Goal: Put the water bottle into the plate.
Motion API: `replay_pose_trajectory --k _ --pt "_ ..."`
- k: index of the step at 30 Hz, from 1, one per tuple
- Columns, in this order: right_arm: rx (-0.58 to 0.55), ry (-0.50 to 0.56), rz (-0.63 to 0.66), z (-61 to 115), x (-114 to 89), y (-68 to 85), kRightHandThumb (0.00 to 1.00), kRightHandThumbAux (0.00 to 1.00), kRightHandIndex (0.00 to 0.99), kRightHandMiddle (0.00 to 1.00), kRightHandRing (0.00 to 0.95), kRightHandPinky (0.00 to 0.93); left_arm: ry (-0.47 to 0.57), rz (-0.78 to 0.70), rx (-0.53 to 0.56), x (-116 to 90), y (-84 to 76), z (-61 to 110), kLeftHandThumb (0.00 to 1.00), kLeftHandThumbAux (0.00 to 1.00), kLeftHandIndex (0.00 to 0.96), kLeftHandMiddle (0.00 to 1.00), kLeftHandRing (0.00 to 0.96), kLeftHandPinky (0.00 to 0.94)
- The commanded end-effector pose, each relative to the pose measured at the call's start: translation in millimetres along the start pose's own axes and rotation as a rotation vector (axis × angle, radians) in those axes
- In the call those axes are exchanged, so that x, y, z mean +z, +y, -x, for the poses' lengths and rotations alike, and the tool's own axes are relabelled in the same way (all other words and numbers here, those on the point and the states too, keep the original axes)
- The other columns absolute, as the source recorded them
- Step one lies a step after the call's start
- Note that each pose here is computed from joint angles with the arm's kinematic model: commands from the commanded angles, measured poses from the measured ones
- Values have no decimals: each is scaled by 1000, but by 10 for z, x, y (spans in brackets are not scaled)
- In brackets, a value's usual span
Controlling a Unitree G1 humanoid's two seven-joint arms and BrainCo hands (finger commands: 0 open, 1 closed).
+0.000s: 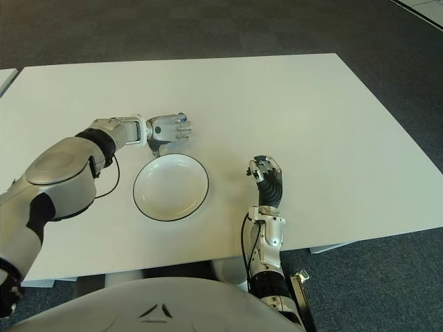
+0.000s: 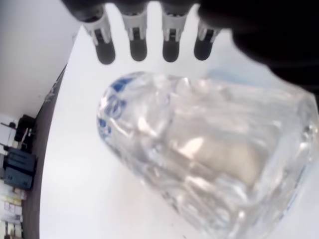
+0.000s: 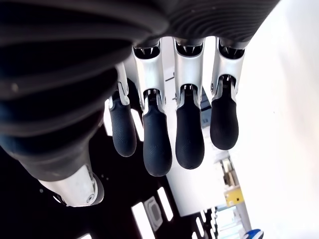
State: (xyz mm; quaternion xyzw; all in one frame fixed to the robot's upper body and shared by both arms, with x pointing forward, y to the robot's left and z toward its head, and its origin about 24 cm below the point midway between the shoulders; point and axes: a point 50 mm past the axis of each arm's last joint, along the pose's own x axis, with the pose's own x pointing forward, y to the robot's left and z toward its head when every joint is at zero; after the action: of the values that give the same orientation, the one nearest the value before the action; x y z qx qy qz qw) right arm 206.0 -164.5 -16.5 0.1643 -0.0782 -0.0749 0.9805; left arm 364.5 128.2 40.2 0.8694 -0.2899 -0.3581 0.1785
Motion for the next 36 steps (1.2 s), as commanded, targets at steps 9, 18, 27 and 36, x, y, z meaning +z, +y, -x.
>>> replay_pose_trajectory --k 9,18,27,36 --pt "-50 38 -93 141 -100 109 697 731 435 641 618 607 95 209 -65 93 -162 63 485 423 0 28 15 88" --pt "-56 50 -88 139 -110 107 698 731 435 647 623 612 274 406 4 -100 -118 93 461 398 0 2 1 66" --pt "-45 66 -81 127 -116 110 699 730 436 648 624 611 473 593 116 -285 -57 118 422 359 0 0 0 66" --pt "-28 76 -76 109 -121 125 699 729 436 647 622 612 596 732 223 -372 -28 151 399 334 0 0 0 48"
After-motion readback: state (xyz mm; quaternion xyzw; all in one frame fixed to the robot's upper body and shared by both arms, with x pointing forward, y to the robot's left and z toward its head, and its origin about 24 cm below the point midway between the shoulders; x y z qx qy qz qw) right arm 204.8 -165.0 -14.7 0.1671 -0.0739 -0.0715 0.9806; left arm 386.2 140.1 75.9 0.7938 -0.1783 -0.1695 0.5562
